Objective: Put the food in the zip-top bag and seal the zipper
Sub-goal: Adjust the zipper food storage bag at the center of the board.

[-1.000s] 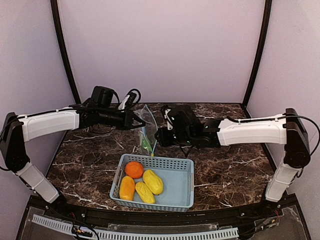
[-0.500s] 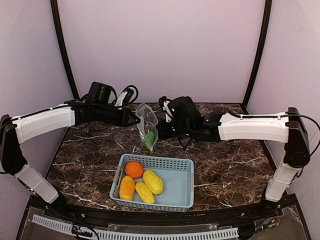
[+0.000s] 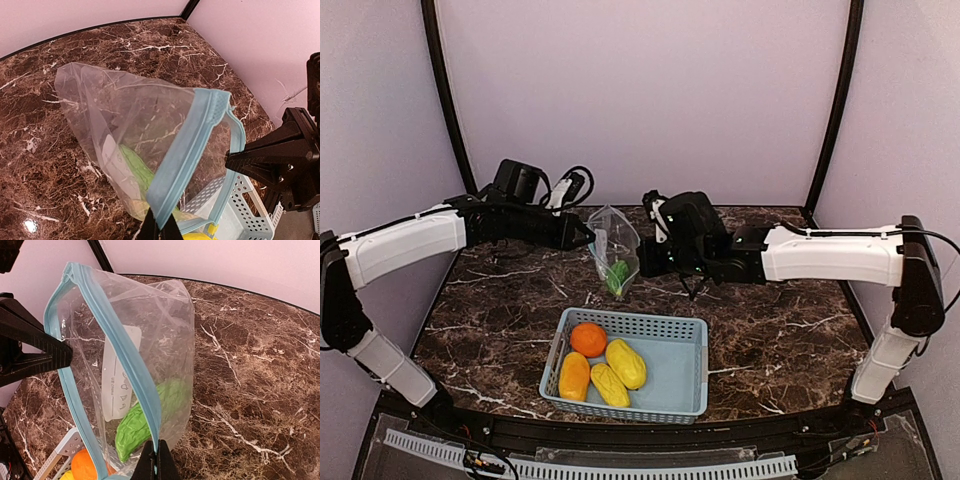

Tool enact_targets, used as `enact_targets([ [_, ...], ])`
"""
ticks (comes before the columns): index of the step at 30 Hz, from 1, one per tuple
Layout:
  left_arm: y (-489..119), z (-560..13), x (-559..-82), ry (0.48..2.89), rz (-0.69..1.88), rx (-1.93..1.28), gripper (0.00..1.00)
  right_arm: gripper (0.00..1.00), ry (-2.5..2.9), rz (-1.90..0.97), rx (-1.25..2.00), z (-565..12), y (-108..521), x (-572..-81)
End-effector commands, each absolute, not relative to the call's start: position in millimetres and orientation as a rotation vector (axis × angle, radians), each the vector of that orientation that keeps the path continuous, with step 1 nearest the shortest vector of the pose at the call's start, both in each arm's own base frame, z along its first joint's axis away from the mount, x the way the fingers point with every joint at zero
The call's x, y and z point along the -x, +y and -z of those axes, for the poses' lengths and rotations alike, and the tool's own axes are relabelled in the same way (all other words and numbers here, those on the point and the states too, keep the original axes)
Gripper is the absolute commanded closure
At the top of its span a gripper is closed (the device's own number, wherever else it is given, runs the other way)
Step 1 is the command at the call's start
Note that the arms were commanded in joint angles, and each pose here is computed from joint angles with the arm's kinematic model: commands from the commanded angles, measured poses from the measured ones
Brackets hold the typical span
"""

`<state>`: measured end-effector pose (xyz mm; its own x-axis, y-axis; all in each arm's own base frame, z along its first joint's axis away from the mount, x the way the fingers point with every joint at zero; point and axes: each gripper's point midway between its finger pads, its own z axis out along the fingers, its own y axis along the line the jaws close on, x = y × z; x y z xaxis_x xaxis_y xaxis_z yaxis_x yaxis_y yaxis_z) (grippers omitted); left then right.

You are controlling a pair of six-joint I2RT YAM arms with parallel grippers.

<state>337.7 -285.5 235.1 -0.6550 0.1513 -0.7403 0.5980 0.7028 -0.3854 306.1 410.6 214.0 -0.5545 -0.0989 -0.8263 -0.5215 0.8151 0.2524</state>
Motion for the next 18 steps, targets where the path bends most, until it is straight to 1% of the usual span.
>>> enact_targets([
  [1,-292.9,-230.4,-333.1,2.241,0.896,-0.579,0.99,1.00,2.152,-0.546,0.430,-195.7,402.0,-310.9],
  [10,-298.0,-215.5,-333.2,2.294,0.932,-0.562,0.99,0.99,2.197,-0.521,0.405,-182.2,396.4,-310.4],
  [13,-303.1,-212.6,-330.0,2.301,0.982,-0.567,0.99,0.85,2.195,-0.525,0.409,-184.5,395.8,-309.3],
  [16,-306.1,-211.6,-328.8,2.304,1.011,-0.568,0.99,0.67,2.173,-0.541,0.435,-195.4,396.7,-307.8],
  [18,-306.6,-210.8,-328.5,2.306,1.016,-0.567,0.99,0.53,2.148,-0.558,0.469,-206.4,397.1,-303.8],
])
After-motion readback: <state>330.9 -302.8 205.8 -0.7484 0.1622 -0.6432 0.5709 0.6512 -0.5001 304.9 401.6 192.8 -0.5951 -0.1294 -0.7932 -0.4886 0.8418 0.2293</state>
